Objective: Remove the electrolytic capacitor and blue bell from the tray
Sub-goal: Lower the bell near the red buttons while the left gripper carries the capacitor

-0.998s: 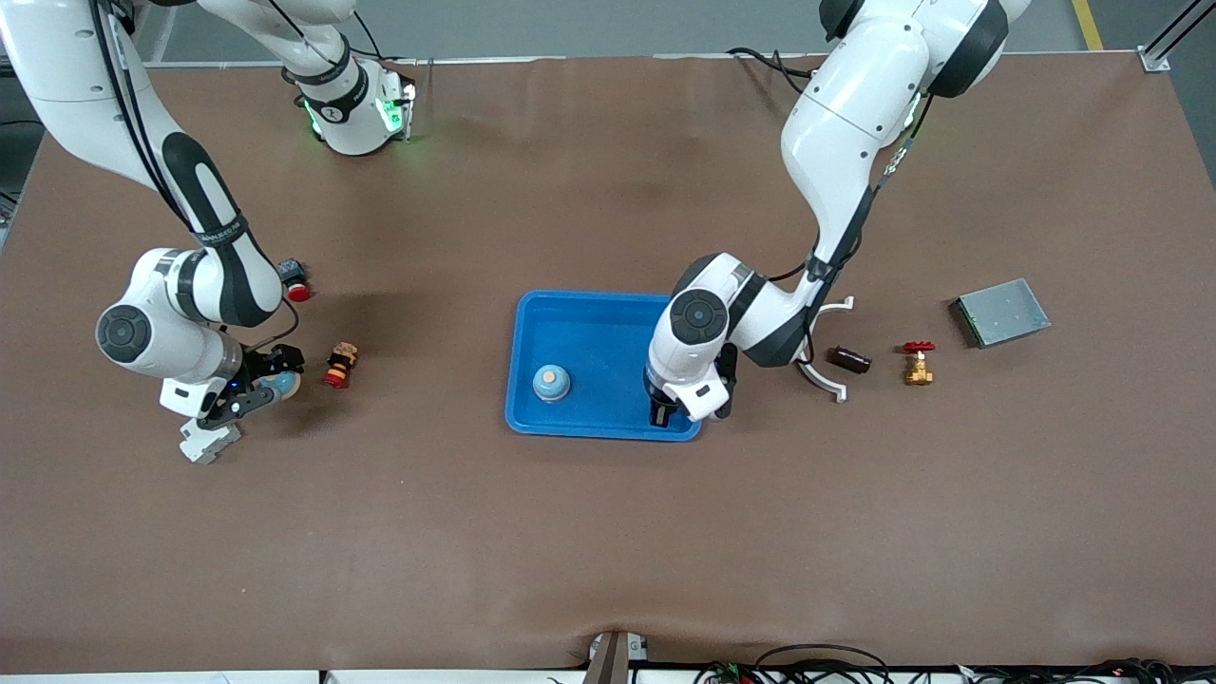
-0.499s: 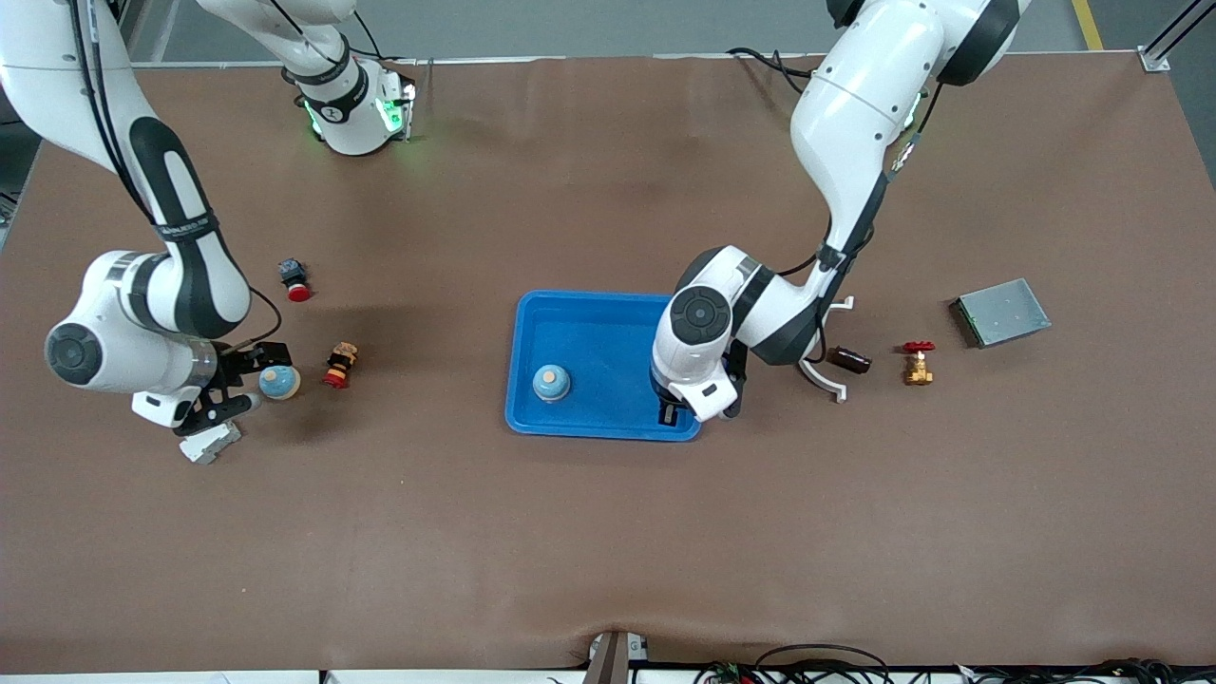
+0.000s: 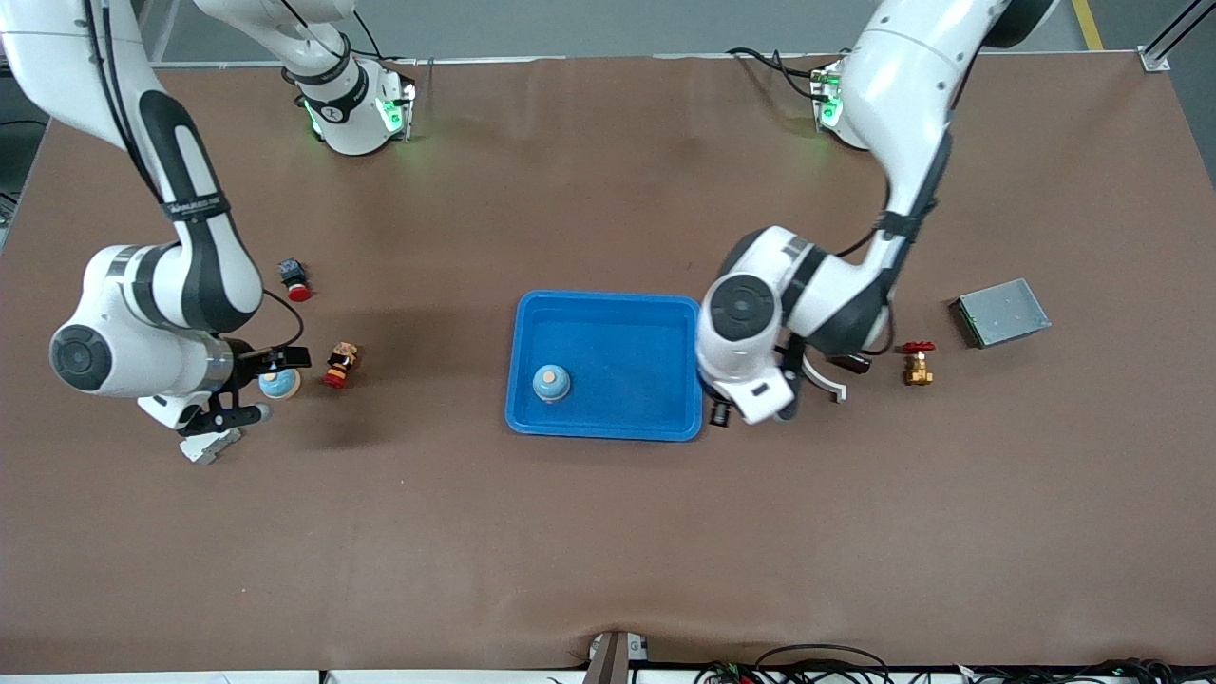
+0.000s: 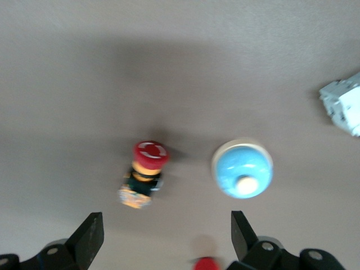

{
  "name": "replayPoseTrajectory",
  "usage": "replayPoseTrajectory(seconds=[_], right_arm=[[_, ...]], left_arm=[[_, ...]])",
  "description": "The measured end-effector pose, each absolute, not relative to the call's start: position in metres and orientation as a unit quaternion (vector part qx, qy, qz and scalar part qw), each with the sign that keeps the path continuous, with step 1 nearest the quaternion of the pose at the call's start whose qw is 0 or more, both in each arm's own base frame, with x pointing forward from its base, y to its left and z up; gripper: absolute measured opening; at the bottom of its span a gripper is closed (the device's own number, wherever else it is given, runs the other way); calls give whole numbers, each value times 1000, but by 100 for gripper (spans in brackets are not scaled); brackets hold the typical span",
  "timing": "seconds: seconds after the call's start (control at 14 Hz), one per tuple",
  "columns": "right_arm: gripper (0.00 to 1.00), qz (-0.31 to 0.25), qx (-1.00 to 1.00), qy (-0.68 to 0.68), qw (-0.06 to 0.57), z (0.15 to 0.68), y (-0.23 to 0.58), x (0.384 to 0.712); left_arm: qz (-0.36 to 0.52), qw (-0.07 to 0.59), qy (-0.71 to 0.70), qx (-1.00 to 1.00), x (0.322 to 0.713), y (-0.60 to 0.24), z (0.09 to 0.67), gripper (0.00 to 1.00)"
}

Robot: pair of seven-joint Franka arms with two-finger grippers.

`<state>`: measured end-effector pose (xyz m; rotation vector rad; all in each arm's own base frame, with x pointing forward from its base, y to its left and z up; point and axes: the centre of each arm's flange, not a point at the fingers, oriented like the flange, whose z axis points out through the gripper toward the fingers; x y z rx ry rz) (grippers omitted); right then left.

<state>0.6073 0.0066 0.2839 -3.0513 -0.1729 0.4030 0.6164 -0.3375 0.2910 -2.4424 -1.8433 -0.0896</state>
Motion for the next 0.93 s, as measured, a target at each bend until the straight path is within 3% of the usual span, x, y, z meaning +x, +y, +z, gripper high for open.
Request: replayPoseTrajectory(seconds=[0.29,0.93], right_arm=[[100,115,-993,37,8,312,79,603],[100,69,-984,164,26,367,281,584]], left_arm=[[-9,70,-561,-825,628,-203,301,35],[53,81,-472,-877,622,53,287,35]])
